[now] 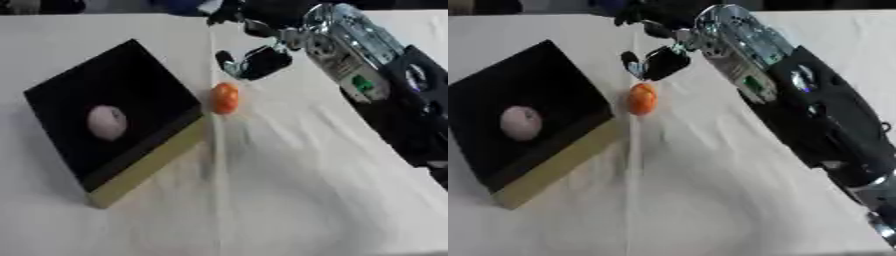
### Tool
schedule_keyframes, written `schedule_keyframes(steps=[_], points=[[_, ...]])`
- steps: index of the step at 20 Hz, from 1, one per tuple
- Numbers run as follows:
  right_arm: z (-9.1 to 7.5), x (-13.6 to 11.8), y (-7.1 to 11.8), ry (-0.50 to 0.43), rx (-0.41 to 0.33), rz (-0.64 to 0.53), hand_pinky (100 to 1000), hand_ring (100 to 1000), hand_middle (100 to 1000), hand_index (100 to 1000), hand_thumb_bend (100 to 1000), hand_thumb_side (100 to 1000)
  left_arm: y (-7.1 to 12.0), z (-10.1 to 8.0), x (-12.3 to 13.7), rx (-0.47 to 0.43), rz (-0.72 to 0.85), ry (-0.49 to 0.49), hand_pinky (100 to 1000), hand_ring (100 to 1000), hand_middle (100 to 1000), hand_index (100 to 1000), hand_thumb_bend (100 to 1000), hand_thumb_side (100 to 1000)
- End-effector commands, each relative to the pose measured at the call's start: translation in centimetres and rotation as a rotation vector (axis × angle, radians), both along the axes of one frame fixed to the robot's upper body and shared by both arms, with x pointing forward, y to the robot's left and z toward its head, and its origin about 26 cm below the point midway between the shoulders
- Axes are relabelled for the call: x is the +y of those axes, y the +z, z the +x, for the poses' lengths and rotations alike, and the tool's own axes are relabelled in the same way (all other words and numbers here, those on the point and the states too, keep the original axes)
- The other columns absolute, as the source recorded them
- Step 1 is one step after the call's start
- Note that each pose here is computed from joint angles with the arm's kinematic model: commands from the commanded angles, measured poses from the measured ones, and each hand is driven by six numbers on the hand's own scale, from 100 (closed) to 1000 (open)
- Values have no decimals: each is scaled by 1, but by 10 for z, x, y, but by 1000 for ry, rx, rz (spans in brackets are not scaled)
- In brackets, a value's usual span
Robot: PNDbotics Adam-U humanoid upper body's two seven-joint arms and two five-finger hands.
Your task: Pick up objects on the table and place them in the box.
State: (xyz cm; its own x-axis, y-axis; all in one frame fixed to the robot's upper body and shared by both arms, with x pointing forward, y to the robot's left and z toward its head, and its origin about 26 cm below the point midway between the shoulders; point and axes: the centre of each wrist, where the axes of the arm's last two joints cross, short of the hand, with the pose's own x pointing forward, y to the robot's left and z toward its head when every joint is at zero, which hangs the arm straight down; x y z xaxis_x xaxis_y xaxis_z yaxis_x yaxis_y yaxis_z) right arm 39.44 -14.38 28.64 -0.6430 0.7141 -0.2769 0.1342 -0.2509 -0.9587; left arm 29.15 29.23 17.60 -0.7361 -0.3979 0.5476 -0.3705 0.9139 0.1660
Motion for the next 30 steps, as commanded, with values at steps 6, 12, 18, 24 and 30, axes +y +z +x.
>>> schedule_keyframes(steps=[6,12,18,24,30], points=[[20,-18,-27,-83,117,-24,846,825,797,908,100,590,8,-2,4,-22,27,9,729,779,826,821,100,911],[36,-21,-57,-126,170,-24,844,820,790,906,100,564,7,-2,3,-19,24,5,730,779,827,821,100,911],[45,-21,-78,-135,204,-29,838,805,758,898,100,584,7,-2,2,-18,23,0,730,779,827,821,100,911],[44,-13,-80,-100,167,-8,827,765,699,881,131,635,7,-2,1,-16,24,-4,730,779,828,821,100,911],[44,-12,-82,-133,102,22,767,620,470,698,104,566,7,-2,1,-14,27,-5,730,779,828,821,100,912]])
